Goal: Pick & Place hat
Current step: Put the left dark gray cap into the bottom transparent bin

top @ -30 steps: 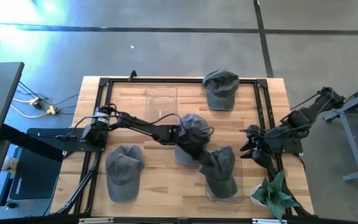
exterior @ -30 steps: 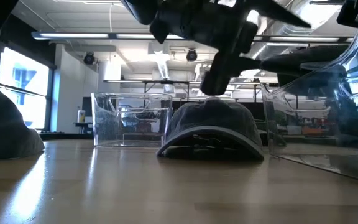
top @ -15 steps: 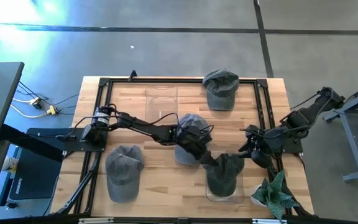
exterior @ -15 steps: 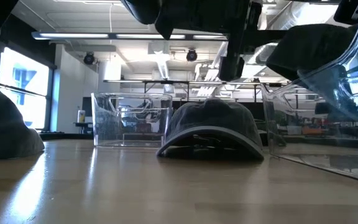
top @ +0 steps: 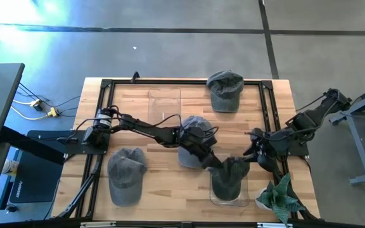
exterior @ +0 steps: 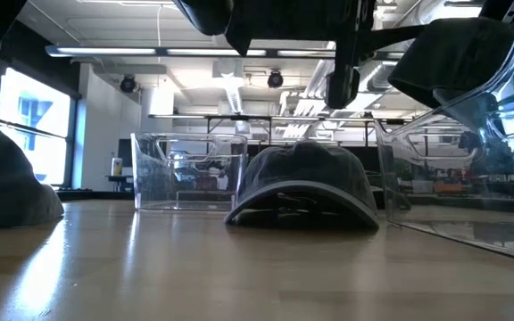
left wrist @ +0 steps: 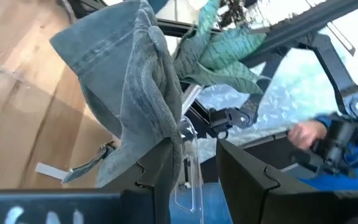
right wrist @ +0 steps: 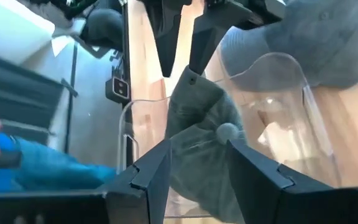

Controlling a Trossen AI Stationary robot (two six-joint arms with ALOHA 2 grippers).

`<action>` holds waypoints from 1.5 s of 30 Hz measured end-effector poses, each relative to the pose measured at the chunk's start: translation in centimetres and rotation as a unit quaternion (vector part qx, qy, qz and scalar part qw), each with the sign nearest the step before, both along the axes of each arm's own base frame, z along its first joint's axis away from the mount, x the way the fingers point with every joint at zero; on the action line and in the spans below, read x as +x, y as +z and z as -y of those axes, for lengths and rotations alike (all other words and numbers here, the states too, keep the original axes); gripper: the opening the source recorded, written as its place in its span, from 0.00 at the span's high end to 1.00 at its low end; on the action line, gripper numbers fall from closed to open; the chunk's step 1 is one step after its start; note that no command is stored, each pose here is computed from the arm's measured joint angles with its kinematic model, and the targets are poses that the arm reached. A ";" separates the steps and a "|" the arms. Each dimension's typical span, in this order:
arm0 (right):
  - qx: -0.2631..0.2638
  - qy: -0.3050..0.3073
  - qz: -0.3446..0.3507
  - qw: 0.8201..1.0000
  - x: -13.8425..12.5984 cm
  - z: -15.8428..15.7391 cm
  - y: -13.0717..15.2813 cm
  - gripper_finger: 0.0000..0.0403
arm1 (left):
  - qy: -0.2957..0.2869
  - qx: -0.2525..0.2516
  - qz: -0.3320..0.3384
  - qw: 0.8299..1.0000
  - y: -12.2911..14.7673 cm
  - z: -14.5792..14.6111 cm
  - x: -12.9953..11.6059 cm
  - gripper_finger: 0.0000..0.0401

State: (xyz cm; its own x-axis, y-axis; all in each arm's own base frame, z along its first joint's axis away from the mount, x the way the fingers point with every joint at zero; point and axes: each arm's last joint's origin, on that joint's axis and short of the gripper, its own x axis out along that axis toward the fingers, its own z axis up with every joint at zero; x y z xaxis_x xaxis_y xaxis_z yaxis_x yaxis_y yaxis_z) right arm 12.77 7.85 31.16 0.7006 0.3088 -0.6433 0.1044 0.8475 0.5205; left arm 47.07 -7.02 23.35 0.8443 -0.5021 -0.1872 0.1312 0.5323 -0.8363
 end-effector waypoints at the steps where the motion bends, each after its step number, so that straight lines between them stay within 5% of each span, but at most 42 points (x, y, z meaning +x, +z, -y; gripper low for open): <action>1: -0.011 0.011 0.004 1.000 0.0 0.1 0.0 0.61 | -0.004 0.002 0.002 1.000 0.0 0.0 0.0 0.70; 12: -0.067 0.077 0.012 0.995 0.9 1.7 -0.2 0.30 | -0.006 0.004 0.004 1.000 0.0 0.0 0.0 0.70; 21: -0.063 0.197 -0.044 0.977 3.0 3.0 -3.2 0.31 | 0.000 0.005 0.005 1.000 0.0 0.0 0.0 0.70; 25: -0.006 0.242 -0.059 0.968 3.4 3.2 -5.7 0.33 | 0.000 0.005 0.005 1.000 0.0 0.0 0.0 0.70; 34: 0.170 0.276 0.011 0.946 4.7 1.8 -5.0 0.46 | 0.007 0.012 0.022 1.000 0.3 0.0 0.1 0.70; 45: 0.190 0.273 0.000 0.943 4.2 -0.7 -4.1 0.97 | -0.005 0.039 0.164 0.986 2.6 0.0 0.2 0.69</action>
